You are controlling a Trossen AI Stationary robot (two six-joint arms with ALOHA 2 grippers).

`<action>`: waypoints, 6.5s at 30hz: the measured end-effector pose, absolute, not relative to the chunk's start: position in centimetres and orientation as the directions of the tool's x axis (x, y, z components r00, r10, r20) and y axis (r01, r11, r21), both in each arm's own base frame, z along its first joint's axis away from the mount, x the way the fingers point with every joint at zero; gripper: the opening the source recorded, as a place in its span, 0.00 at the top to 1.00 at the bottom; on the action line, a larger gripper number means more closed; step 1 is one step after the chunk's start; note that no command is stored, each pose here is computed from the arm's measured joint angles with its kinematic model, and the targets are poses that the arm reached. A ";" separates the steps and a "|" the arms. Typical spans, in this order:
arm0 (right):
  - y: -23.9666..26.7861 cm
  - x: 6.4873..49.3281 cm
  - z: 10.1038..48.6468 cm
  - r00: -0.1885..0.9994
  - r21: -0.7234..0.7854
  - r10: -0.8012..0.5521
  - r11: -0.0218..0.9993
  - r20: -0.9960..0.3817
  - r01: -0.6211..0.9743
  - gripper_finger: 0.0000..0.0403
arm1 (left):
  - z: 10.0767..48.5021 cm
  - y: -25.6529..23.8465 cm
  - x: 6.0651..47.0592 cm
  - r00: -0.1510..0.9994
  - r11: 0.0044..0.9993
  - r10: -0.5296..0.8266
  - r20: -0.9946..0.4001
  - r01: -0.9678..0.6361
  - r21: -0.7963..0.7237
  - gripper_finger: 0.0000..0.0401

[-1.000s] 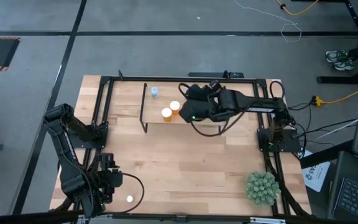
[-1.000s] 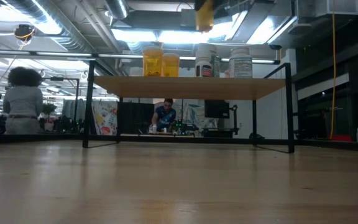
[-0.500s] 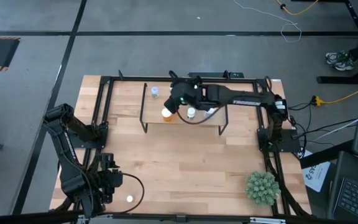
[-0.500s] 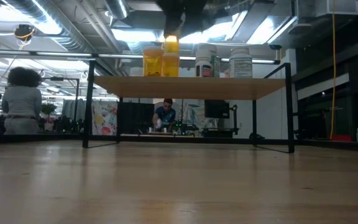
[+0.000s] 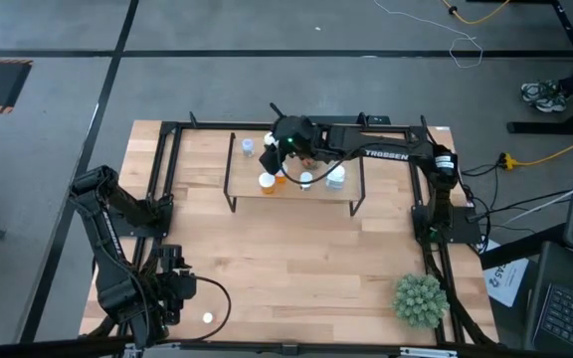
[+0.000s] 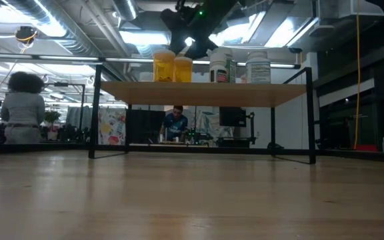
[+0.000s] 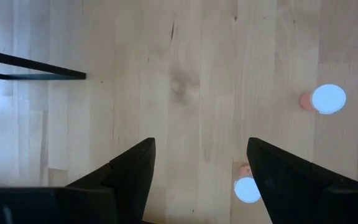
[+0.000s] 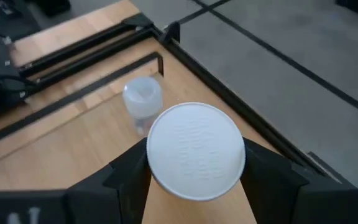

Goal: Pick and place medicine bottles onto shelf by color
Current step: Put the orange pill bottle on the shelf, then put the bottom pink pill bottle on the shelf

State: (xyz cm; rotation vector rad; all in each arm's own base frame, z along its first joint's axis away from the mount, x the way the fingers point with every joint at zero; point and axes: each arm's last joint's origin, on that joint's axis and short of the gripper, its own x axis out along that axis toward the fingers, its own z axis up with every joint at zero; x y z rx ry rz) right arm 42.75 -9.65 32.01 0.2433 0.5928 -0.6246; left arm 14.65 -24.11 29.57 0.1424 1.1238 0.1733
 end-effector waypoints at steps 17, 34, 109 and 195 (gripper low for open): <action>-10.6 43.0 30.3 0.613 0.025 -0.443 0.798 -0.654 0.603 0.46 | 29.6 -24.1 14.7 0.422 0.978 0.208 -0.882 -0.067 0.198 0.38; -10.6 43.3 29.6 0.617 0.040 -0.405 0.815 -0.675 0.579 0.45 | 29.6 -24.1 14.7 0.422 0.978 0.208 -0.882 -0.067 0.198 0.38; 10.2 24.0 48.9 0.694 -0.220 -0.245 0.967 -0.678 0.127 0.30 | 29.7 -23.3 15.9 0.488 0.960 0.273 -0.829 -0.199 0.199 0.38; 2.0 9.5 16.8 0.976 0.068 0.218 0.973 0.022 -0.219 0.30 | 30.0 -15.8 23.1 0.422 0.823 0.542 -0.727 -0.440 0.358 0.38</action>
